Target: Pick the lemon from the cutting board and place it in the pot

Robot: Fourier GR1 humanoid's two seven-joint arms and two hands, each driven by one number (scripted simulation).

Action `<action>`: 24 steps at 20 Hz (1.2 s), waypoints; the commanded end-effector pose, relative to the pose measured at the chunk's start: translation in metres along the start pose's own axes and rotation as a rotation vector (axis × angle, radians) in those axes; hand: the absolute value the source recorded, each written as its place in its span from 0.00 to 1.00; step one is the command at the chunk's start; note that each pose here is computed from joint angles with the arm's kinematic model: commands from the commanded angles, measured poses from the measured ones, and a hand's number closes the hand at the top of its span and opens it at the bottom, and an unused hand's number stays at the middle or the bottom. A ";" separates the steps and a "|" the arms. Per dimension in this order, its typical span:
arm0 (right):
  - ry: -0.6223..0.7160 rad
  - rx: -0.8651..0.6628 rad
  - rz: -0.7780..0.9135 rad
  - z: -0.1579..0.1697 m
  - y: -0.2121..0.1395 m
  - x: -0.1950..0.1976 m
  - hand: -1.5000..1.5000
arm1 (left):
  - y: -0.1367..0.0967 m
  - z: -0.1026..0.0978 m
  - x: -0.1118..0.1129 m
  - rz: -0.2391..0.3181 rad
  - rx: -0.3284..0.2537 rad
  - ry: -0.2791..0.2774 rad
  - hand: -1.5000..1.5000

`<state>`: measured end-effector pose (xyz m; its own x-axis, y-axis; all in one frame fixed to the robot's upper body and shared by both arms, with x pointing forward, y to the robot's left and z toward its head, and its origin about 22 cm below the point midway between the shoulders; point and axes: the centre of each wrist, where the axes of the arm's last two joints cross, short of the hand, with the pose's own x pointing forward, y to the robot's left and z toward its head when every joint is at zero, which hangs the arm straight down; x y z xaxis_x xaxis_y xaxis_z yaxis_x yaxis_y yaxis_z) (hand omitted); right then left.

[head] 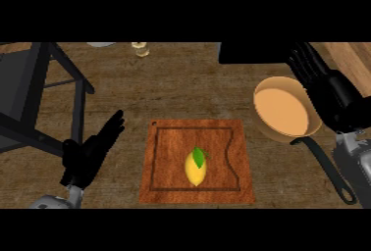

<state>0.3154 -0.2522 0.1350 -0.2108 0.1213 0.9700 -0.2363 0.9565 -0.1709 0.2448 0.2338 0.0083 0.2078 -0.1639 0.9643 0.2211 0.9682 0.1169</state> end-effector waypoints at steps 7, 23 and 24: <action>0.183 -0.032 0.640 0.030 0.039 -0.045 1.00 | 0.009 -0.004 -0.015 -0.022 0.014 0.063 0.50; 0.076 -0.348 0.409 0.105 0.201 -0.011 0.00 | 0.000 -0.008 -0.034 0.001 0.019 0.073 0.50; 0.108 -0.342 0.392 0.091 0.211 0.000 0.00 | 0.022 -0.012 -0.022 0.001 -0.017 0.078 0.50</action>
<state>0.1826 -0.0883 0.0662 -0.2550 0.4627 0.8491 0.1989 0.8844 -0.4222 0.2473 0.2486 -0.0193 0.2745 -0.1721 0.9460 0.2133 0.9702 0.1146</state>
